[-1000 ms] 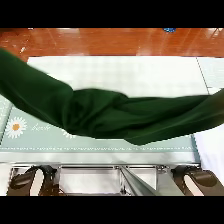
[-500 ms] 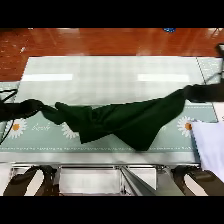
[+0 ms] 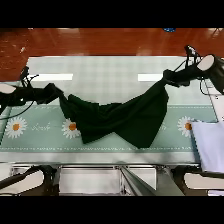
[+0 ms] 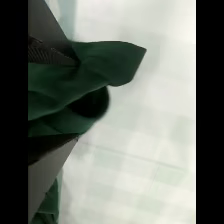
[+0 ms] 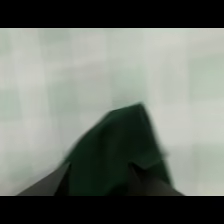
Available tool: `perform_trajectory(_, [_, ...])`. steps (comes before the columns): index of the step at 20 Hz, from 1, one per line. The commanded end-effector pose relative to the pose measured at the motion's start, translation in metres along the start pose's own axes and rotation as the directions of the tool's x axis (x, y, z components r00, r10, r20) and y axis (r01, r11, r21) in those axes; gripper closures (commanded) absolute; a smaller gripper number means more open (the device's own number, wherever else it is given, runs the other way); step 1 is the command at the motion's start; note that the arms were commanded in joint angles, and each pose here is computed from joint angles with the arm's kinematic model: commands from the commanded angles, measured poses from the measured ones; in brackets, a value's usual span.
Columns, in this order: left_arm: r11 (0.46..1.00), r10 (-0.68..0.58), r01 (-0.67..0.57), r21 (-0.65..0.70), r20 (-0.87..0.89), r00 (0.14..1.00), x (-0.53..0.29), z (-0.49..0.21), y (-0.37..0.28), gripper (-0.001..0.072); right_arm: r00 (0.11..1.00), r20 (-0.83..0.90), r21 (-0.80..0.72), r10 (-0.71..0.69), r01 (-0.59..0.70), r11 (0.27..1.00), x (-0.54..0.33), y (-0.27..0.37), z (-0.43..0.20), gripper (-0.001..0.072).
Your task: Fold the shirts.
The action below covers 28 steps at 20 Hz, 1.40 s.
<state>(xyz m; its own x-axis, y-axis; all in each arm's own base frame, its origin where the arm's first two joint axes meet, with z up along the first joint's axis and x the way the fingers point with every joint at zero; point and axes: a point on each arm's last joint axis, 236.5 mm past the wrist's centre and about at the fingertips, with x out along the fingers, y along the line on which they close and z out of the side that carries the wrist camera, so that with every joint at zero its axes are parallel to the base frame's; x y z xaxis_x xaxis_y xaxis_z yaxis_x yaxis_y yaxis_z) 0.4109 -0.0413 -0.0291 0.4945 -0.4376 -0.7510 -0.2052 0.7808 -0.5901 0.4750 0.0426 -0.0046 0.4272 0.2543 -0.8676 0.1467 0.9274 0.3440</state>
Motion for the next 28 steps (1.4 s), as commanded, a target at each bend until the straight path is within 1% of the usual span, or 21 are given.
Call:
perform_trajectory(1, [1.000,-0.021,0.021,0.022,0.009,1.000,-0.012,0.040,-0.002,0.0199,0.998,0.046,0.016,0.040,-0.040,0.999,-0.008,0.002,0.042,0.0299])
perform_trajectory(3, [0.999,-0.032,0.035,-0.040,0.072,0.997,-0.061,0.080,0.011,0.0199,0.998,0.064,0.014,0.021,-0.022,1.000,-0.051,-0.019,0.060,0.0300])
perform_trajectory(5, [0.996,-0.037,0.048,-0.082,0.126,0.991,-0.111,0.100,0.027,0.0200,0.996,0.091,0.059,-0.018,0.013,0.998,-0.099,-0.056,0.064,0.0302])
perform_trajectory(6, [0.994,-0.031,0.045,-0.100,0.140,0.990,-0.128,0.100,0.036,0.0199,0.995,0.084,0.082,-0.054,0.047,0.996,-0.117,-0.076,0.058,0.0307])
perform_trajectory(8, [0.992,-0.038,0.049,-0.118,0.096,0.995,-0.137,0.071,0.041,0.0199,0.992,0.046,0.137,-0.114,0.107,0.985,-0.132,-0.109,0.034,0.0307])
perform_trajectory(10, [0.991,-0.074,0.070,-0.118,-0.036,0.997,-0.116,0.007,0.035,0.0200,0.994,-0.018,0.194,-0.108,0.109,0.975,-0.118,-0.119,-0.011,0.0307])
perform_trajectory(11, [0.990,-0.098,0.086,-0.107,-0.110,0.989,-0.099,-0.036,0.029,0.0200,0.996,-0.066,0.202,-0.061,0.074,0.977,-0.103,-0.110,-0.043,0.0307])
perform_trajectory(12, [0.991,-0.093,0.079,-0.105,-0.141,0.986,-0.084,-0.068,0.029,0.0200,0.995,-0.101,0.182,-0.027,0.045,0.982,-0.090,-0.101,-0.072,0.0307])
perform_trajectory(13, [0.988,-0.088,0.068,-0.137,-0.150,0.985,-0.069,-0.095,0.030,0.0200,0.993,-0.119,0.192,-0.008,0.031,0.981,-0.081,-0.095,-0.097,0.0307])
perform_trajectory(15, [0.977,-0.118,0.077,-0.199,-0.205,0.972,-0.049,-0.138,0.029,0.0200,0.993,-0.116,0.215,0.035,-0.009,0.977,-0.072,-0.086,-0.133,0.0307])
perform_trajectory(16, [0.974,-0.132,0.084,-0.212,-0.228,0.965,-0.041,-0.152,0.028,0.0200,0.993,-0.115,0.219,0.033,-0.007,0.976,-0.070,-0.086,-0.144,0.0307])
perform_trajectory(18, [0.970,-0.194,0.155,-0.189,-0.210,0.958,-0.031,-0.153,0.013,0.0200,0.991,-0.124,0.217,0.049,-0.021,0.976,-0.069,-0.082,-0.162,0.0307])
perform_trajectory(20, [0.953,-0.264,0.232,-0.196,-0.158,0.952,-0.023,-0.141,-0.008,0.0200,0.989,-0.139,0.224,0.055,-0.023,0.974,-0.066,-0.081,-0.172,0.0307])
perform_trajectory(21, [0.947,-0.282,0.250,-0.201,-0.150,0.948,-0.017,-0.140,-0.014,0.0200,0.988,-0.146,0.227,0.057,-0.023,0.974,-0.065,-0.081,-0.175,0.0307])
perform_trajectory(22, [0.943,-0.296,0.262,-0.204,-0.158,0.942,-0.010,-0.142,-0.020,0.0200,0.987,-0.150,0.230,0.058,-0.023,0.973,-0.064,-0.082,-0.177,0.0307])
perform_trajectory(25, [0.945,-0.315,0.290,-0.149,-0.187,0.931,0.014,-0.153,-0.035,0.0200,0.986,-0.154,0.230,0.060,-0.023,0.973,-0.064,-0.081,-0.179,0.0307])
perform_trajectory(28, [0.951,-0.304,0.282,-0.129,-0.200,0.932,0.033,-0.148,-0.043,0.0203,0.985,-0.161,0.230,0.061,-0.023,0.973,-0.064,-0.081,-0.181,0.0307])
